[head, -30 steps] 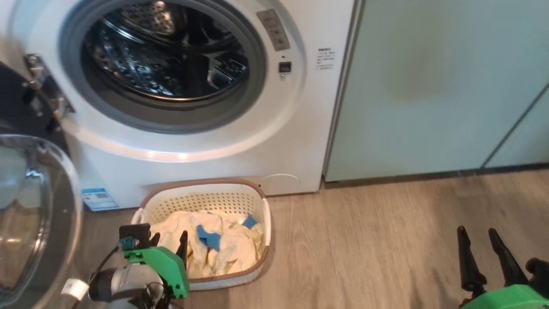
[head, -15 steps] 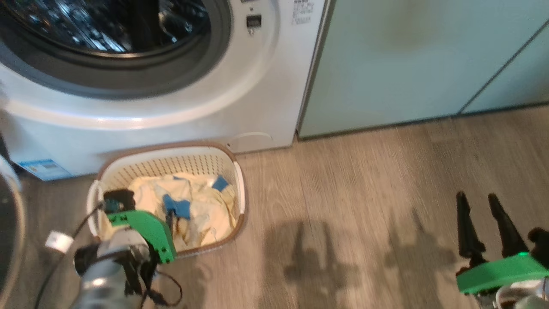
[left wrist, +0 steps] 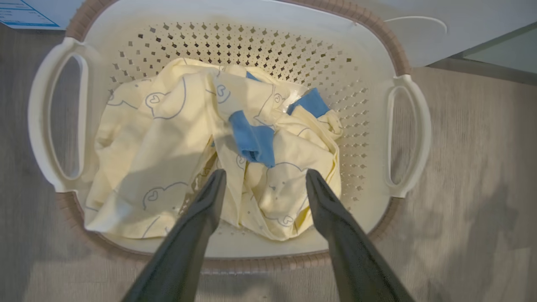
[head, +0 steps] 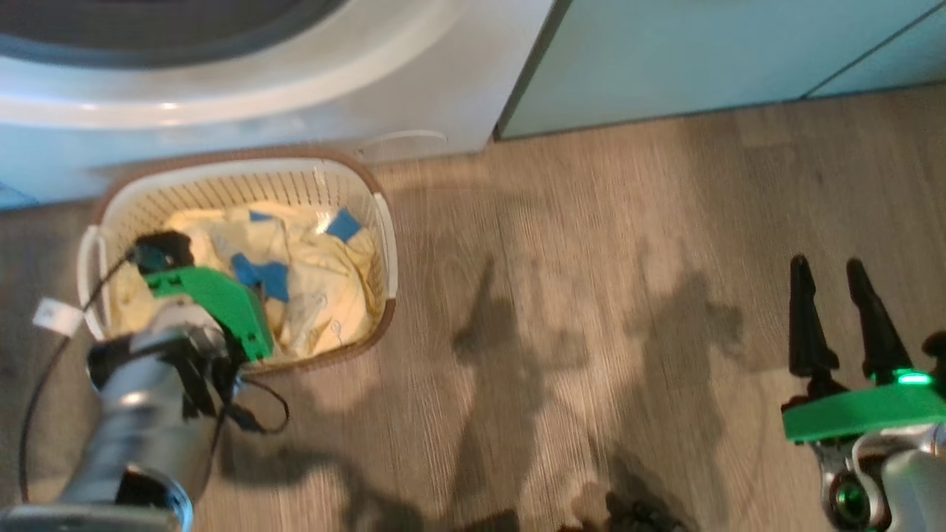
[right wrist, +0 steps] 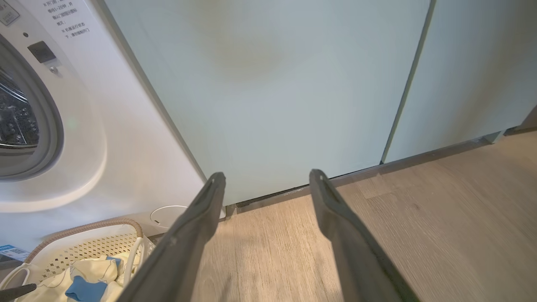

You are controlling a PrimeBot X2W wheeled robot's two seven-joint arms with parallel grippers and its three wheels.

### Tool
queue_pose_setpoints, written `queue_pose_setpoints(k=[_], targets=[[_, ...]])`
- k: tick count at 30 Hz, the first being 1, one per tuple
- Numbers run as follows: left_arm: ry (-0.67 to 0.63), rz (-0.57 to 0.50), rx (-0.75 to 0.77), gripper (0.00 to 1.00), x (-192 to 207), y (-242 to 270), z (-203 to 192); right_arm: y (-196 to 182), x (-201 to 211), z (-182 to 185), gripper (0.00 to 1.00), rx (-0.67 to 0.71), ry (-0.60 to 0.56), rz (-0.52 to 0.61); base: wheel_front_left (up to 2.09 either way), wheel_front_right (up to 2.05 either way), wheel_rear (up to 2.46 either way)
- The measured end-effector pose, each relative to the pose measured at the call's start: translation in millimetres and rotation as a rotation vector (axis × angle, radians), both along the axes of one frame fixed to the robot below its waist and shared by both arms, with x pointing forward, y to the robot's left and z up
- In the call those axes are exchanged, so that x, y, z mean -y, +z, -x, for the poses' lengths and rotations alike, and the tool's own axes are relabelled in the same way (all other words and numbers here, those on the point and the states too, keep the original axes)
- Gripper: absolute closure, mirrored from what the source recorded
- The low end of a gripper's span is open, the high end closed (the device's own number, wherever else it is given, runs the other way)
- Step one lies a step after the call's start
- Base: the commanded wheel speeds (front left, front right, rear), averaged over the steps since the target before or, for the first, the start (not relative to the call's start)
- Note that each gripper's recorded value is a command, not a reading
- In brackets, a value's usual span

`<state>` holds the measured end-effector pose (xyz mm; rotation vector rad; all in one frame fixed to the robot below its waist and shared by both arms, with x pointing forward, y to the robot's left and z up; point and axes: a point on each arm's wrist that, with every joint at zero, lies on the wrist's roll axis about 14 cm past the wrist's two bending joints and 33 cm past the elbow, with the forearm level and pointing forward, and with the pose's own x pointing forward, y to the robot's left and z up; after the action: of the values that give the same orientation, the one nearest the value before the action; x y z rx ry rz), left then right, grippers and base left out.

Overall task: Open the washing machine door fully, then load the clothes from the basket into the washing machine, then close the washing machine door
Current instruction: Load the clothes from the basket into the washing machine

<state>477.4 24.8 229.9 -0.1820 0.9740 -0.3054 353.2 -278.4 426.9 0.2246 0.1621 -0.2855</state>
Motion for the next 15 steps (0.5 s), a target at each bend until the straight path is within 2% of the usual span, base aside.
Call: queue_pose_setpoints(k=[15], targets=[[0.062,-0.047,-0.122,0.0,-7.8,-83.3,-28.4,-53.7,-10.9,-46.8,0.0,-0.113,0.056,0.009,0.0,0.0,0.0]])
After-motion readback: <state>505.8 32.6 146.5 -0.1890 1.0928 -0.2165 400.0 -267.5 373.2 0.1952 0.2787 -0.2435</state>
